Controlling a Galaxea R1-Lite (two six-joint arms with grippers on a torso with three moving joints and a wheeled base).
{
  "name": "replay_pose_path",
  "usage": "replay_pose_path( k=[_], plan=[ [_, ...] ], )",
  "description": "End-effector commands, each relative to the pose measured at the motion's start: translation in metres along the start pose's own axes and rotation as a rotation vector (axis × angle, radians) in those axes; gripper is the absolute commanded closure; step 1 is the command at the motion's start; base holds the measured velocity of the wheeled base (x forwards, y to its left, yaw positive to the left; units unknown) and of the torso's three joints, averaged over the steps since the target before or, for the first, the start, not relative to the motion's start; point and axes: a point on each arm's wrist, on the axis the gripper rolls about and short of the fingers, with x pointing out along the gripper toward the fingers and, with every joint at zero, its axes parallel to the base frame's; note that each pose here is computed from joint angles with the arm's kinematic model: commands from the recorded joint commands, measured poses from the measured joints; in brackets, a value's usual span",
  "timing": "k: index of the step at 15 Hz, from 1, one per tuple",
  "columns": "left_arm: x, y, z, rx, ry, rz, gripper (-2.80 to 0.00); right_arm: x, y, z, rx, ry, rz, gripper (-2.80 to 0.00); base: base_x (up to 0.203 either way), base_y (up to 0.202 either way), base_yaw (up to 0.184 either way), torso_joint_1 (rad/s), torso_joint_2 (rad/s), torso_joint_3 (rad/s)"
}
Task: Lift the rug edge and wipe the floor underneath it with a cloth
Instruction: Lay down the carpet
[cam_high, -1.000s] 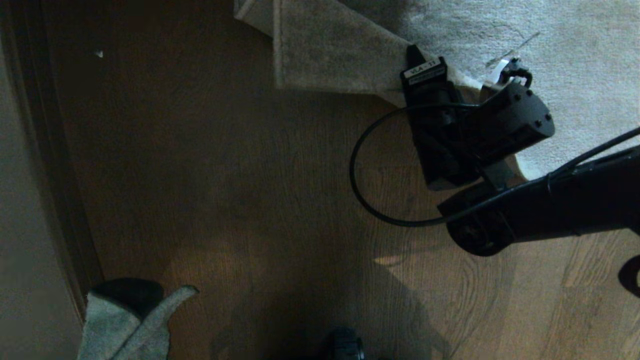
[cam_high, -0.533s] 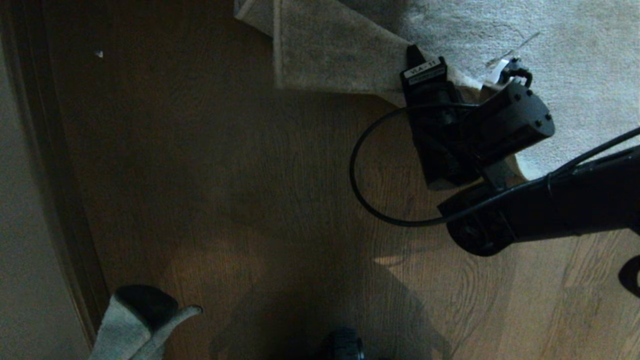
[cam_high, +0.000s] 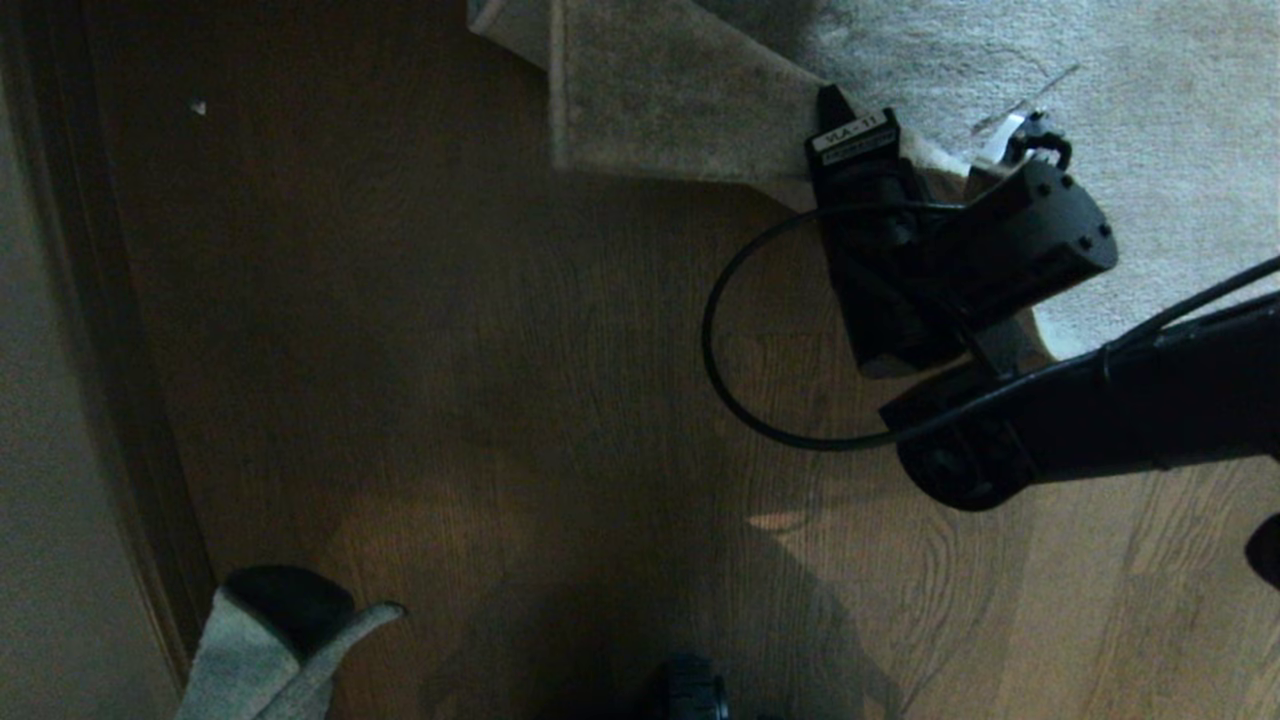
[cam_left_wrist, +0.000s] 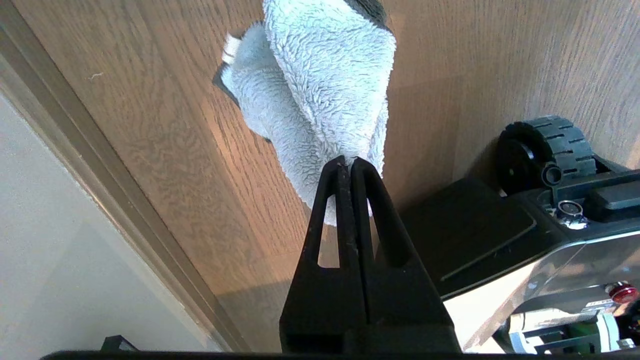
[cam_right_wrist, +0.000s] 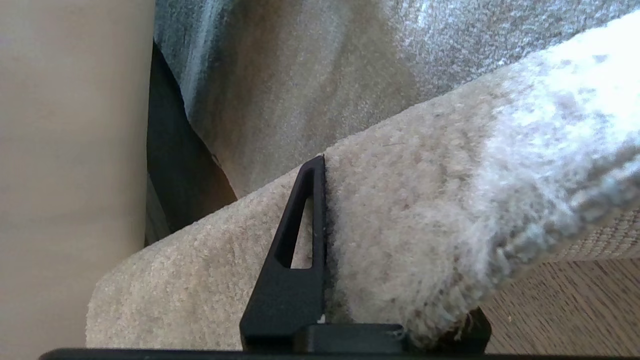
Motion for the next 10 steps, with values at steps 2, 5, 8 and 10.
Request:
replay_pose_path(
  k=[2,5,8,10],
  plan=[
    [0.0003,0.0000,0.0001,0.000,0.003,0.000,0.00,0.0000,0.0061,0.0064,0.026,-0.040,0.032,0.00,0.000,0.000,0.000,0.000,0.00,0.000],
    [0.0003,0.0000,0.0001,0.000,0.003,0.000,0.00,0.0000,0.0060,0.0063,0.026,-0.040,0.032,0.00,0.000,0.000,0.000,0.000,0.00,0.000],
    [0.0003,0.0000,0.0001,0.000,0.003,0.001,0.00,0.0002,0.0058,0.0060,0.022,-0.040,0.032,0.00,0.000,0.000,0.000,0.000,0.00,0.000],
    [0.0004,0.0000,0.0001,-0.010,0.008,0.038,0.00,0.0000,0.0055,0.0059,0.021,-0.040,0.030,0.00,0.000,0.000,0.000,0.000,0.00,0.000]
  ],
)
